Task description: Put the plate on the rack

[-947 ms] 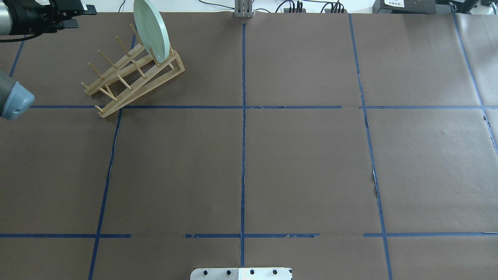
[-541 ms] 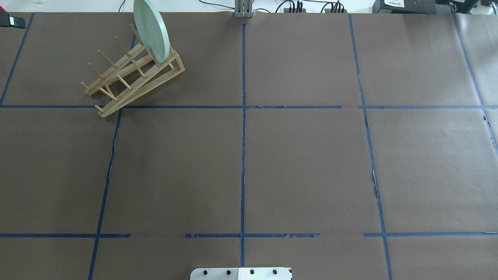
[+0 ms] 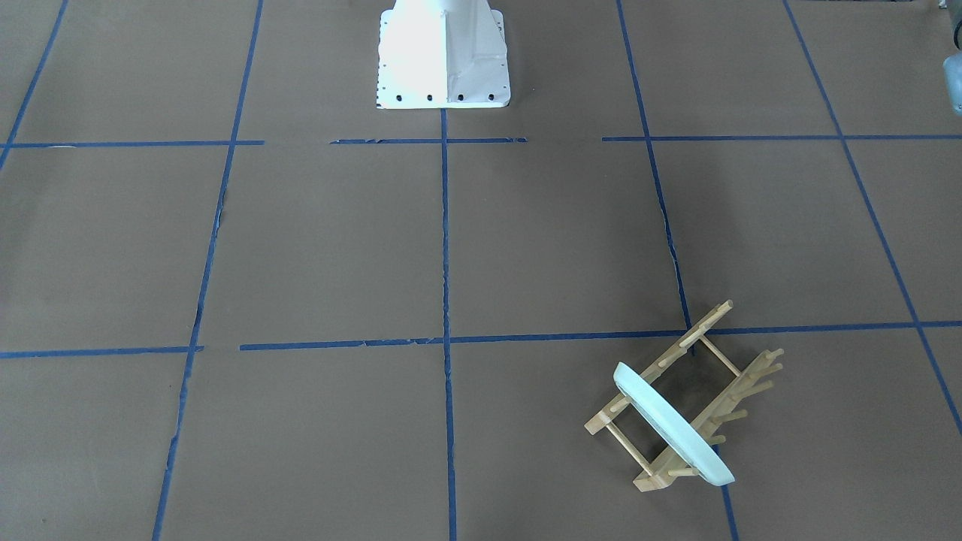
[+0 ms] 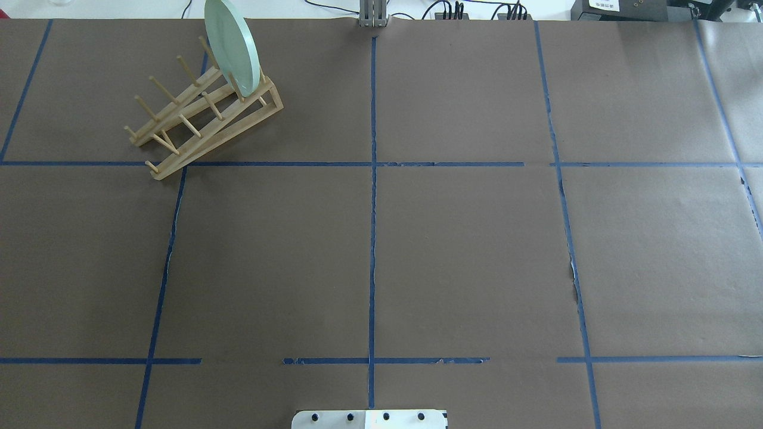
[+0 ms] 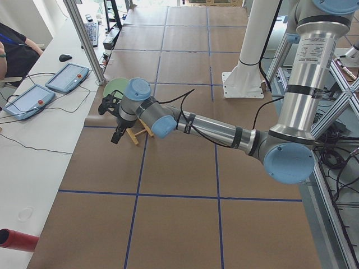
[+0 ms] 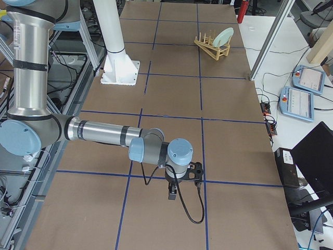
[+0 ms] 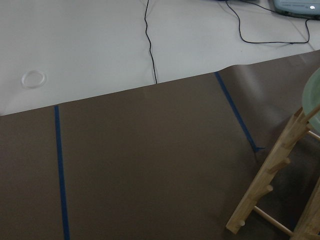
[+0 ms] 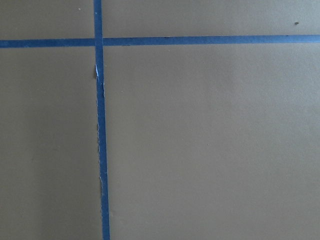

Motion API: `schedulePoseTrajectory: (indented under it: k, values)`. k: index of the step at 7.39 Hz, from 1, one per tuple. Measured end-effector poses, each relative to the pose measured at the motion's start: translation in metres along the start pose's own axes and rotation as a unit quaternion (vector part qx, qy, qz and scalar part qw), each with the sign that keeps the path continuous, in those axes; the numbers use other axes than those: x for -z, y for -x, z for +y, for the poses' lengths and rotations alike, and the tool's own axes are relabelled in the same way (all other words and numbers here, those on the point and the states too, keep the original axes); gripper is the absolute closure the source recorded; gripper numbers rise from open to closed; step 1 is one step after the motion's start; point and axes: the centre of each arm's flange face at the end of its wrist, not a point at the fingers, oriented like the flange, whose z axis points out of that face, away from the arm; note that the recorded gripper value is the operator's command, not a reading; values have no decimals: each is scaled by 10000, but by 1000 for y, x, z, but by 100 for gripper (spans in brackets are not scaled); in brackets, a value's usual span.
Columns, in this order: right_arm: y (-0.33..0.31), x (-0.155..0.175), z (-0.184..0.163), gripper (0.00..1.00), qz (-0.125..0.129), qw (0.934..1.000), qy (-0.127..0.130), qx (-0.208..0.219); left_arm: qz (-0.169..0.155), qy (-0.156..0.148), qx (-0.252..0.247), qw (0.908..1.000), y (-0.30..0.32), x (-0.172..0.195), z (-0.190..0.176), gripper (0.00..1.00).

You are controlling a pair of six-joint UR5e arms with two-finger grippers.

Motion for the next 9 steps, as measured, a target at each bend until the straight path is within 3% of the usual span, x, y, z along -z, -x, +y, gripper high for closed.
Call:
schedulePoseTrajectory:
  k: [2, 5, 9]
  values:
    - [0, 0, 0, 0, 0, 10000, 1, 1, -212, 626, -224, 9976, 46, -16, 15, 0]
    - [0, 0, 0, 0, 0, 10000, 3, 3, -328, 1329, 339, 9900, 107, -21, 60, 0]
    - [0, 0, 0, 0, 0, 10000, 1, 1, -47, 1921, 383, 9806, 156, -25, 156, 0]
